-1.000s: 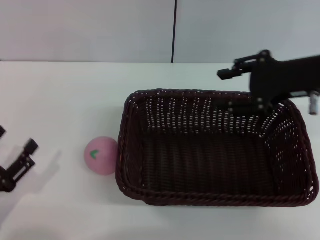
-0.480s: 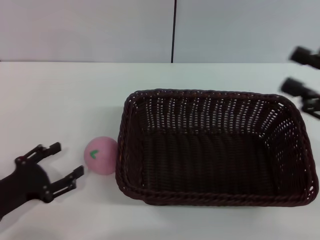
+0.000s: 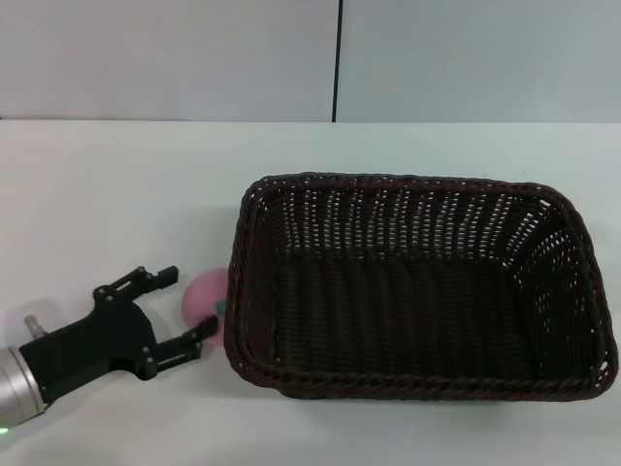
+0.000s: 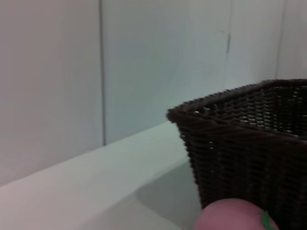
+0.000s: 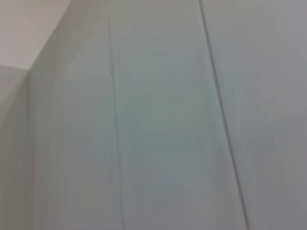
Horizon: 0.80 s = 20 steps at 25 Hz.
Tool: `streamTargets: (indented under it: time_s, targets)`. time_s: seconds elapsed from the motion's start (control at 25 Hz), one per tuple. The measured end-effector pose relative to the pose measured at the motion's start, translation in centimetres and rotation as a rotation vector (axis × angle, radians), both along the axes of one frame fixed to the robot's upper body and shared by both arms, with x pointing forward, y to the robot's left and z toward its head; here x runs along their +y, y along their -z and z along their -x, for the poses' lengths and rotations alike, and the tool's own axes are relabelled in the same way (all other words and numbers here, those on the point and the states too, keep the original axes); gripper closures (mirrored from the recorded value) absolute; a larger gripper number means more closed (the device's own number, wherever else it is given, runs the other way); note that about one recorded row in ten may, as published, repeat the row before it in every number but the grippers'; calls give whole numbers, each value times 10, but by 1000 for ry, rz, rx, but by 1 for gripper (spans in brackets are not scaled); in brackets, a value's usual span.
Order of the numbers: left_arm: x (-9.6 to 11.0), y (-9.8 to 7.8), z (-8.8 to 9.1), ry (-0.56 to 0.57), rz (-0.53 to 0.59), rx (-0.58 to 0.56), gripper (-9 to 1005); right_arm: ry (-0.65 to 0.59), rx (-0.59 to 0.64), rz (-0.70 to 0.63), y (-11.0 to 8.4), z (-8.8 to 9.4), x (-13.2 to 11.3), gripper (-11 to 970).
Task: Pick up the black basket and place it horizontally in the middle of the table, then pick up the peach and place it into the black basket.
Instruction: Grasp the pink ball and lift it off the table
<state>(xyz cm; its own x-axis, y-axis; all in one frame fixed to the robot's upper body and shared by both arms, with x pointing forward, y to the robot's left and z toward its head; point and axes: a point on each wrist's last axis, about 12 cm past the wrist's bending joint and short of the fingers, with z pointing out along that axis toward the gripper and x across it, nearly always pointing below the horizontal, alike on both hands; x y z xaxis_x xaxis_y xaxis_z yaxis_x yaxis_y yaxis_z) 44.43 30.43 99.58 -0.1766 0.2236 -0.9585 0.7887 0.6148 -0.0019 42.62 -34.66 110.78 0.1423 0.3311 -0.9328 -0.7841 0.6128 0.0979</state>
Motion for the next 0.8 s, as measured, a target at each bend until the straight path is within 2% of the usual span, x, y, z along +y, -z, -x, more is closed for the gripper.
streamTargets:
  time_s: [0.24,0.64,0.72,0.76,0.8]
  targets:
    - [-7,2,2,73,-20,11,182,48,9,-25,3,2,-7,376]
    - [-6,1,2,55,-17,-23,400,75,25,-41,9,3,-8,377]
    - [-5,0,2,44,-10,-28,554,76,27,-42,9,3,-8,377]
    - [0,-3,1,0,13,-47,631,84,29,-48,10,4,-9,377]
    - [3,-5,0,-26,27,-60,642,84,29,-48,10,4,-9,377]
